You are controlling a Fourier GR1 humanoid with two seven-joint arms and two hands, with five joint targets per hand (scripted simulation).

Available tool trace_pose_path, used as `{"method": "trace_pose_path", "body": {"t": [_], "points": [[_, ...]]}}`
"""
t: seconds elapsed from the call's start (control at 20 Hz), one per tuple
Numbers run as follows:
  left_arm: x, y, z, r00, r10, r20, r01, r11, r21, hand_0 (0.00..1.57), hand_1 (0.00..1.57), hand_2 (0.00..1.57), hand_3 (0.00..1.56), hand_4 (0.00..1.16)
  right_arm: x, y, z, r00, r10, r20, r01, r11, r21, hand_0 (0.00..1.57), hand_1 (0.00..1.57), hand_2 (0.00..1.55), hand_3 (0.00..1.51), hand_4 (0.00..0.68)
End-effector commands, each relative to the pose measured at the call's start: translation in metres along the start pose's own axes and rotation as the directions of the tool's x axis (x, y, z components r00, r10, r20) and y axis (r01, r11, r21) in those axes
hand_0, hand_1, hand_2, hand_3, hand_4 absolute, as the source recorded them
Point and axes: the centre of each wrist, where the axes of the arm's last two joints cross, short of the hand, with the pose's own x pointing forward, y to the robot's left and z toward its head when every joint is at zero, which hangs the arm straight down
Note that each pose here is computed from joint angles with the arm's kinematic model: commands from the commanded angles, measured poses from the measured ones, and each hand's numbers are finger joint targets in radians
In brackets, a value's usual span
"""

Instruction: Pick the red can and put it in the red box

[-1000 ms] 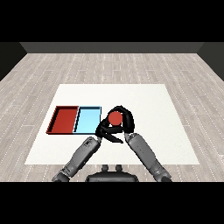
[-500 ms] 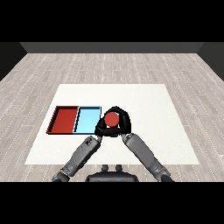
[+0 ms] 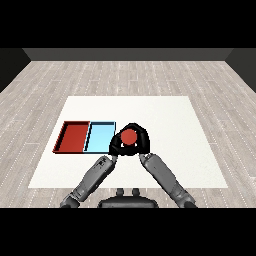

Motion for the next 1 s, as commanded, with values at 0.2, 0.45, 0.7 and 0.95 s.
{"method": "trace_pose_path", "body": {"t": [0.2,0.45,0.7,0.95], "points": [[0.000,0.008,-0.0003,0.999,0.021,-0.029,-0.020,0.999,0.026,1.57,1.57,1.57,1.49,1.13,0.001,-0.002,-0.011,0.9997,-0.004,0.023,0.005,1.0000,-0.007,1.57,1.57,1.46,1.40,0.637],[0.001,-0.006,0.0002,1.000,-0.007,0.006,0.006,0.999,0.040,1.57,1.57,1.57,1.50,1.13,0.000,0.027,0.007,0.9961,0.077,-0.043,-0.075,0.9957,0.054,0.00,0.00,0.00,0.00,0.000],[0.003,-0.006,-0.0035,1.000,-0.006,0.017,0.005,0.999,0.033,1.57,1.57,1.57,1.50,1.13,-0.001,0.002,-0.002,0.9931,0.092,-0.073,-0.087,0.9934,0.076,0.00,0.00,0.00,0.00,0.000],[0.000,-0.015,-0.0082,0.999,-0.030,0.014,0.030,0.999,0.030,1.57,1.57,1.57,1.50,1.13,-0.014,0.001,-0.022,0.9947,0.092,-0.046,-0.093,0.9956,-0.016,0.00,0.00,0.00,0.00,0.000]]}}
